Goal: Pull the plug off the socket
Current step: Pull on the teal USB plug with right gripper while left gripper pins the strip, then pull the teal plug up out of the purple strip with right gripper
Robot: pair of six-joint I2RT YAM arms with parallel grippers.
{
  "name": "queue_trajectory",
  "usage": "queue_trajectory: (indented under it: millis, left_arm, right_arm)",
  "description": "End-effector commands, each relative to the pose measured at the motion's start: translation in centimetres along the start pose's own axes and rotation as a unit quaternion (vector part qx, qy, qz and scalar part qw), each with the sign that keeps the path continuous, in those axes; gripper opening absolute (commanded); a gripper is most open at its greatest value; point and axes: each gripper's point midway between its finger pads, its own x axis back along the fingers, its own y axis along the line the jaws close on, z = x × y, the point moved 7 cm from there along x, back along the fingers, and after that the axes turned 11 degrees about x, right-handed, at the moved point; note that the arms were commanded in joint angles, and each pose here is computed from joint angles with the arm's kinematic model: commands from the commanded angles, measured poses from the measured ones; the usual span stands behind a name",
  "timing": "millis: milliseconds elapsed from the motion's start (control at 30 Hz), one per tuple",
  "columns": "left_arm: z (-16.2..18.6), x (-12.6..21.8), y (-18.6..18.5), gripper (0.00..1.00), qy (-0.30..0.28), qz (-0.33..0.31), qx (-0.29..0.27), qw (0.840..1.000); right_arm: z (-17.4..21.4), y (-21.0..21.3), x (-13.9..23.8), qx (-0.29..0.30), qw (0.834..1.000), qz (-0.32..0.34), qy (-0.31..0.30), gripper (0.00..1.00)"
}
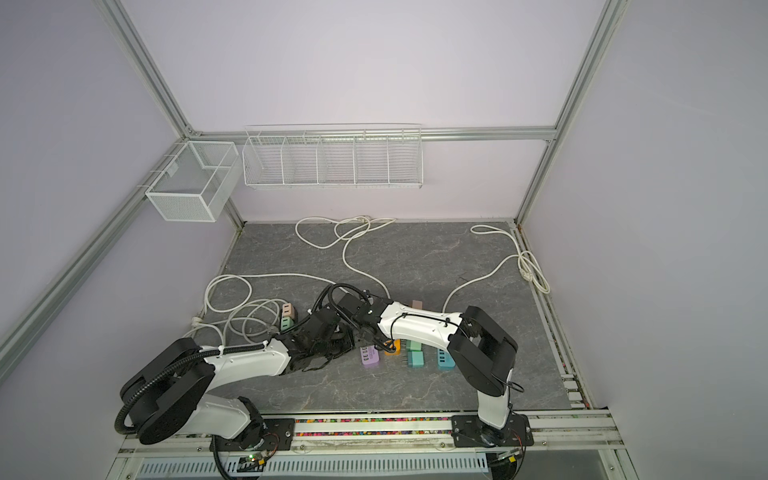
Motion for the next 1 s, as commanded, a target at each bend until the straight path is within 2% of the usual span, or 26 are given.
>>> queue_trajectory:
  millis: [0, 167, 433, 767, 967]
  left_arm:
    - [1.0, -0.3, 5.8, 0.2, 0.0, -0.13, 0.029, 0.991]
    - [1.1, -0.3, 6.1, 0.2, -0.001, -0.137, 0.029, 0.99]
    - [1.0, -0.3, 6.4, 0.19, -0.004, -0.145, 0.03, 0.989]
    - [1.0, -0.3, 6.2, 0.19, -0.003, -0.141, 0.028, 0.99]
    - [1.0, -0.5, 6.0, 0.19, 0.001, -0.139, 0.029, 0.99]
  right_arm:
    - [-0.8, 1.3, 2.1, -0.003, 0.999, -0.028, -0.028, 0.15]
    - [-0.8, 0.0, 2.3, -0.021, 0.999, -0.031, -0.031, 0.14]
    - [-0.8, 2.4, 1.7, 0.003, 0.999, -0.042, -0.019, 0.11]
    - [-0.7, -0.8, 2.8, -0.024, 0.999, -0.017, -0.037, 0.1]
    - [-0.7, 1.2, 2.6, -0.005, 0.999, -0.034, -0.034, 0.09]
